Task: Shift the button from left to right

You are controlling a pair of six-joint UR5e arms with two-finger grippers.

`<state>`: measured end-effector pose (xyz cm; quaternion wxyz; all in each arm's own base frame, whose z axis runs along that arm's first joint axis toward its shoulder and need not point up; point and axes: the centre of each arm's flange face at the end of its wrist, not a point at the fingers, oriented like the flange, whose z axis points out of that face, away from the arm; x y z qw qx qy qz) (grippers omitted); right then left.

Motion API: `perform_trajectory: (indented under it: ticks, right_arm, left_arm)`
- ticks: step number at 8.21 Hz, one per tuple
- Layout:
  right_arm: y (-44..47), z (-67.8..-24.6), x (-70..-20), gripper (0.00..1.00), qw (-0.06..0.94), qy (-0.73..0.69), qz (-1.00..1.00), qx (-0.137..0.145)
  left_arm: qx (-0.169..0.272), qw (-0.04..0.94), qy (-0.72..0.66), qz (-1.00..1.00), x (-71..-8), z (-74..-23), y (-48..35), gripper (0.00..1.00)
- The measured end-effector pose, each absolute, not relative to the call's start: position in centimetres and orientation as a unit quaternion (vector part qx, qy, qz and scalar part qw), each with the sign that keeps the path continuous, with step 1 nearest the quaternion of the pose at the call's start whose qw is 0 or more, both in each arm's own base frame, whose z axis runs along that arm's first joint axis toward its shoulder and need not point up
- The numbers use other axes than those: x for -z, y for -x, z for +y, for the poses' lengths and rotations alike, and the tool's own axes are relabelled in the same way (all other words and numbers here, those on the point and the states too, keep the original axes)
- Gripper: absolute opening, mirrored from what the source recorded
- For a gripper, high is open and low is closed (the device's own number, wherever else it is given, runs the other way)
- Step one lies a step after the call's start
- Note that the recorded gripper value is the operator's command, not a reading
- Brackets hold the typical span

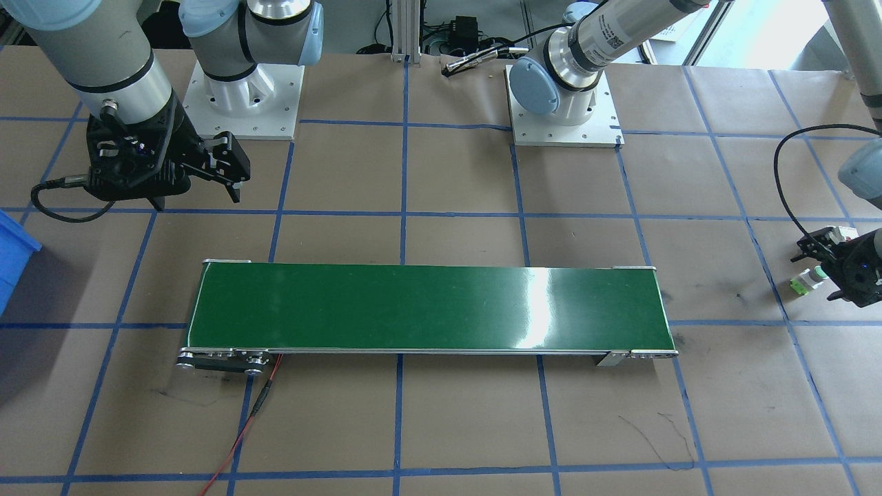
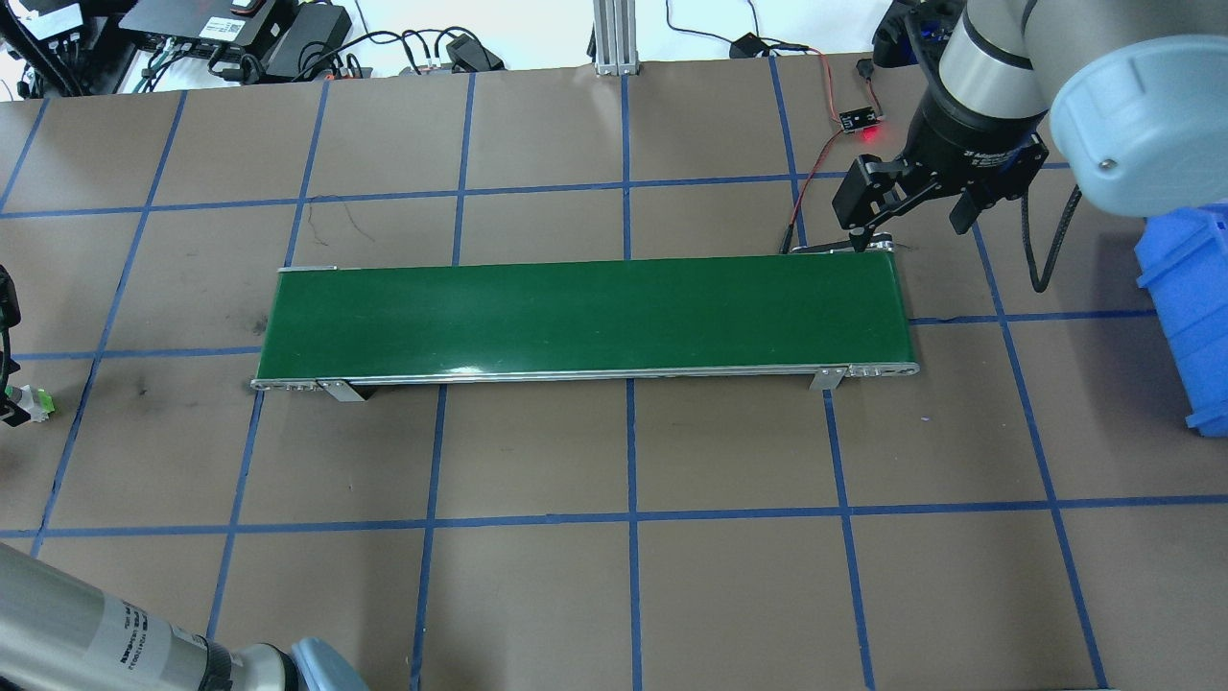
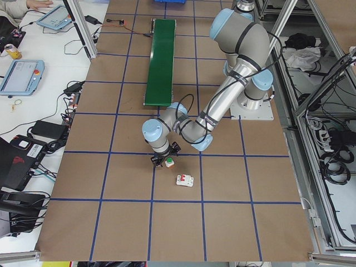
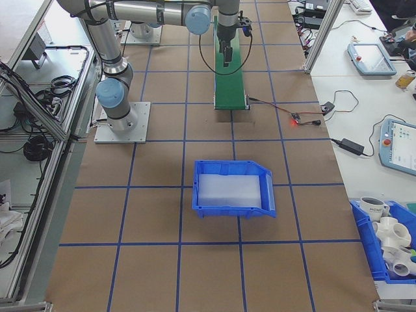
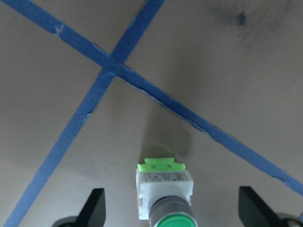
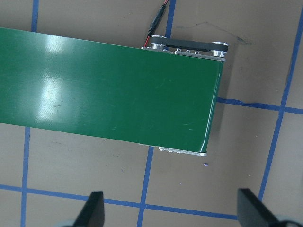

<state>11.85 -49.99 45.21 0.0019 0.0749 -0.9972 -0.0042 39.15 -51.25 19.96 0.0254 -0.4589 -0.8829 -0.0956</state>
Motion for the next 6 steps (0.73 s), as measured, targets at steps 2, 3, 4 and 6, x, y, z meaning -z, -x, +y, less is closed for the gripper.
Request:
perform_trajectory:
  ticks: [2,3,4,6]
  right_arm:
    - [-11.9,-50.0,-45.2,1.0,0.002,-0.075,-0.997,0.004]
    - [-11.9,-50.0,-45.2,1.0,0.002,-0.075,-0.997,0.004]
    - [-11.9,-50.0,-45.2,1.0,0.002,-0.075,-0.997,0.004]
    - [-11.9,-50.0,-45.2,1.0,0.002,-0.075,-0.997,0.005]
  left_arm:
    - [0.096,0.026,0.459,-0.883,-19.4,-51.3,-39.2,1.0]
    - [0.097,0.026,0.459,-0.883,-19.0,-51.4,-39.3,1.0]
    - [0.097,0.025,0.459,-0.883,-18.6,-51.5,-39.4,1.0]
    - [0.097,0.025,0.459,-0.883,-18.1,-51.5,-39.5,0.97]
